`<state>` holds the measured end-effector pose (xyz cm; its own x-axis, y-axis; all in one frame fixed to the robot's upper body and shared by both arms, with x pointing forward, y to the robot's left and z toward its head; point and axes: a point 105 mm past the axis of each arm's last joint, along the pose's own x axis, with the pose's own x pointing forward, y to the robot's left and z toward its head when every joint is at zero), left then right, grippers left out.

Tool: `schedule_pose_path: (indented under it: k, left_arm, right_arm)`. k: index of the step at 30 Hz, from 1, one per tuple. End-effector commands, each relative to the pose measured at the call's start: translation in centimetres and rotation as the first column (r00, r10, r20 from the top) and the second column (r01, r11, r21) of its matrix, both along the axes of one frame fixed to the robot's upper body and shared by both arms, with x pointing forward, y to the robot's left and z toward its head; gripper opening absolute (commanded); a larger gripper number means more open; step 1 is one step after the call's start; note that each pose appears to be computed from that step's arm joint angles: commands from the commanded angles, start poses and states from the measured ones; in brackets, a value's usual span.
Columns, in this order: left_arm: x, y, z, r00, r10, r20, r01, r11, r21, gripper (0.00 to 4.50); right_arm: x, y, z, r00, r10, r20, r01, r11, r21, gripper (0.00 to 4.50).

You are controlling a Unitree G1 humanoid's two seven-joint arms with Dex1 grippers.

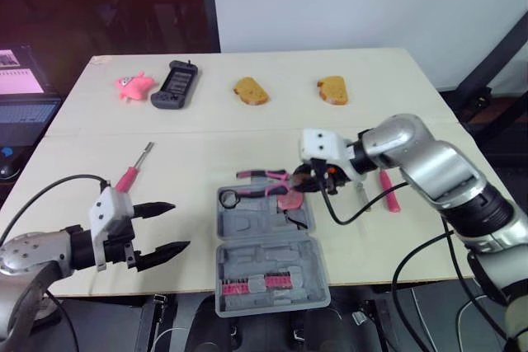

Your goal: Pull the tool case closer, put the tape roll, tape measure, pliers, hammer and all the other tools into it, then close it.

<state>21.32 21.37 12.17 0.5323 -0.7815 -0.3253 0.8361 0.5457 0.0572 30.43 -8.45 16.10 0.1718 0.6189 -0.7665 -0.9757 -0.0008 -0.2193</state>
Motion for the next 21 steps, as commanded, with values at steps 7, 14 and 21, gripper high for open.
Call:
schedule_pose_path:
  k: [7,14,21]
  left_arm:
    - [-1.0,0.7,0.2,0.998,0.045,0.038,-0.046,0.999,0.015,4.50]
    - [-1.2,0.9,0.1,0.998,0.051,0.033,-0.052,0.998,0.021,4.50]
    - [-1.3,0.9,0.0,0.999,0.047,0.026,-0.048,0.998,0.028,4.50]
  right_arm:
    - [0.2,2.5,-1.6,1.000,-0.002,0.013,0.003,0.998,-0.063,0.97]
    - [-0.2,3.4,-3.2,1.000,0.008,-0.006,-0.009,0.997,-0.081,0.97]
    - [-0.2,3.9,-4.6,1.000,0.015,-0.002,-0.015,0.995,-0.103,0.97]
